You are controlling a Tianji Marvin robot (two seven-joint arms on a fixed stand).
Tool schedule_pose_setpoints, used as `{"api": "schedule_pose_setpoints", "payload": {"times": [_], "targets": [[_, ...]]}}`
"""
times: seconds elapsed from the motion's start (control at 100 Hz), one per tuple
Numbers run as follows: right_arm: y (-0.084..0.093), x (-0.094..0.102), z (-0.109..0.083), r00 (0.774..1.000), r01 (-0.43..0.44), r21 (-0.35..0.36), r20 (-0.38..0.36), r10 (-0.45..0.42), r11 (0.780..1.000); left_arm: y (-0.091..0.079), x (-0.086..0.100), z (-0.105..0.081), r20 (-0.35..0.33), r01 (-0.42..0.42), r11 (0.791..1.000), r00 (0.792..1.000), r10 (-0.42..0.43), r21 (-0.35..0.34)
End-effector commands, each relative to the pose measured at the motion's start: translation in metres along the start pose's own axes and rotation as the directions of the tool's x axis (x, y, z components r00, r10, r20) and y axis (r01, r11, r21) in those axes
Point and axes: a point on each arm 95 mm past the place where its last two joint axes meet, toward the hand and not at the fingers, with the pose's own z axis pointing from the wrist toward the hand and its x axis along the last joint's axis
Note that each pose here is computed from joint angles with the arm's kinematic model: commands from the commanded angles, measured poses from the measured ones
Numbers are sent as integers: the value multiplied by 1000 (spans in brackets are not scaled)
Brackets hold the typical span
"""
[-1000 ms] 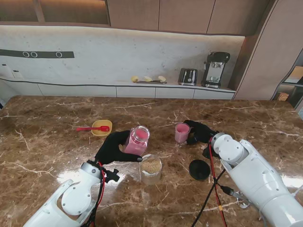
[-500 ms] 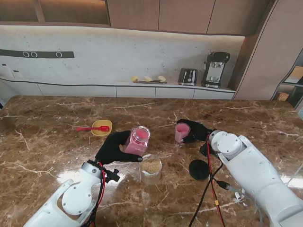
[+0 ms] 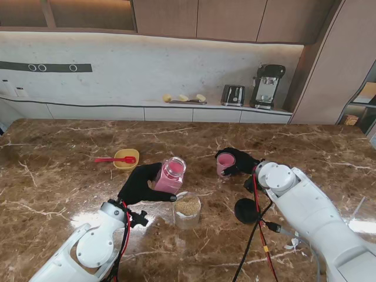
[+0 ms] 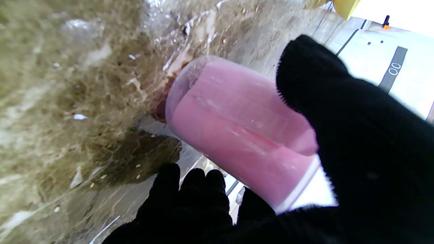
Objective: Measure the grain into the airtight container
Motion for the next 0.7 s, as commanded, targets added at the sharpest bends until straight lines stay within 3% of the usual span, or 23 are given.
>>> {"api": "schedule_pose_setpoints", "payload": {"times": [0.0, 0.4, 0.69], "targets": [[-35, -41, -7, 993, -33, 75, 112, 24, 997, 2, 0, -2, 9, 0, 1000, 1000, 0, -4], [-43, -47, -4, 991, -39, 33, 130, 34, 999, 2, 0, -2, 12, 4, 1000, 1000, -4, -5], [-40, -42, -7, 994, -40, -16, 103, 42, 999, 4, -1, -1, 16, 13, 1000, 1000, -13, -10]]}}
